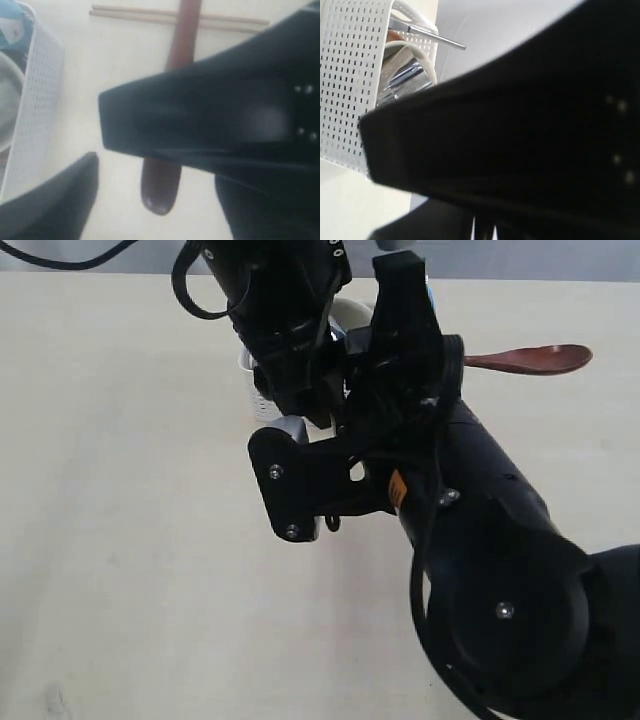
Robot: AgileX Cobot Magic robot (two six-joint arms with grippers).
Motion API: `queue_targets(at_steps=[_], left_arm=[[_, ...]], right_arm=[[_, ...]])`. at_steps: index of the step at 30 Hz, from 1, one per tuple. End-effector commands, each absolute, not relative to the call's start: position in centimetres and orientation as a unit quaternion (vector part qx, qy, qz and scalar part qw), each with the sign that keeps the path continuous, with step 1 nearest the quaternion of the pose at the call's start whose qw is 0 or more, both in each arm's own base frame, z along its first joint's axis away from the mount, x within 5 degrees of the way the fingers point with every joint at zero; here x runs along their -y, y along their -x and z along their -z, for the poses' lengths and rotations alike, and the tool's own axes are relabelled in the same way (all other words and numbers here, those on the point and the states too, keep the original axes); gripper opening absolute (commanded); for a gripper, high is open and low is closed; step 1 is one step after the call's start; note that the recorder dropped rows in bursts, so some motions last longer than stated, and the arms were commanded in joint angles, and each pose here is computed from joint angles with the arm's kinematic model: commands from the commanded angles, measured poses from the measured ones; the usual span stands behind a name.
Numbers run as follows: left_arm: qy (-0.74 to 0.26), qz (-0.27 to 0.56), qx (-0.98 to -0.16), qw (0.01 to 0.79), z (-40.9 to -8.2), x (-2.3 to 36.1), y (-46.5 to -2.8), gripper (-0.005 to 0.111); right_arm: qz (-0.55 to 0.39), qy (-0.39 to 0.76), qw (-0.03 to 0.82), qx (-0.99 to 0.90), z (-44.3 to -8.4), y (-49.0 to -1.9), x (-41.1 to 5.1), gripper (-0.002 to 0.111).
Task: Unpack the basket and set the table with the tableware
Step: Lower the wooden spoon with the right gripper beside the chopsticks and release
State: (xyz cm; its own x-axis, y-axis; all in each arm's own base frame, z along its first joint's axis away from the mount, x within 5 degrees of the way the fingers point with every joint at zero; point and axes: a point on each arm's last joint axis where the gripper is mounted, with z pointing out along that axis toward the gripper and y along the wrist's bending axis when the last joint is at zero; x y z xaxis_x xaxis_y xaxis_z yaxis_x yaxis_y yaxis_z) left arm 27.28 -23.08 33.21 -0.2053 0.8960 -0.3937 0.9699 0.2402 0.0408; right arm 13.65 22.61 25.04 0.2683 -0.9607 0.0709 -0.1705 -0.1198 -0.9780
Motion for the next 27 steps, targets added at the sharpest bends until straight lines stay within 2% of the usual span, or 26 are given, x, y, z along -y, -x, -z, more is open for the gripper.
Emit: queue_targets(at_steps=[1, 7, 13, 19, 23, 27], left_arm=[[-0.615, 0.065, -0.767, 0.173, -33.4, 22.5, -27.5, 0.08], [-0.611, -0.024, -0.771, 0.177, -33.8, 21.1, -28.2, 0.08], [-0.606, -0.044, -0.761, 0.229, -35.8, 20.4, -27.9, 0.08], [-0.588, -0.038, -0.752, 0.294, -37.9, 20.1, -27.4, 0.08], [-0.544, -0.021, -0.771, 0.33, -38.3, 20.4, -27.7, 0.08], [-0.521, -0.001, -0.782, 0.343, -38.4, 20.6, -27.8, 0.08]], right_arm=[[0.401, 0.611, 0.501, -0.463, -25.3, -13.7, -22.5, 0.0], [0.416, 0.581, 0.483, -0.506, -25.2, -13.9, -21.6, 0.0], [0.39, 0.551, 0.433, -0.597, -24.2, -13.8, -20.2, 0.0], [0.336, 0.377, 0.394, -0.768, -24.5, -17.5, -15.5, 0.0], [0.206, 0.215, 0.348, -0.889, -25.5, -20.6, -12.6, 0.0], [0.132, 0.11, 0.287, -0.942, -26.5, -22.6, -10.2, 0.0]])
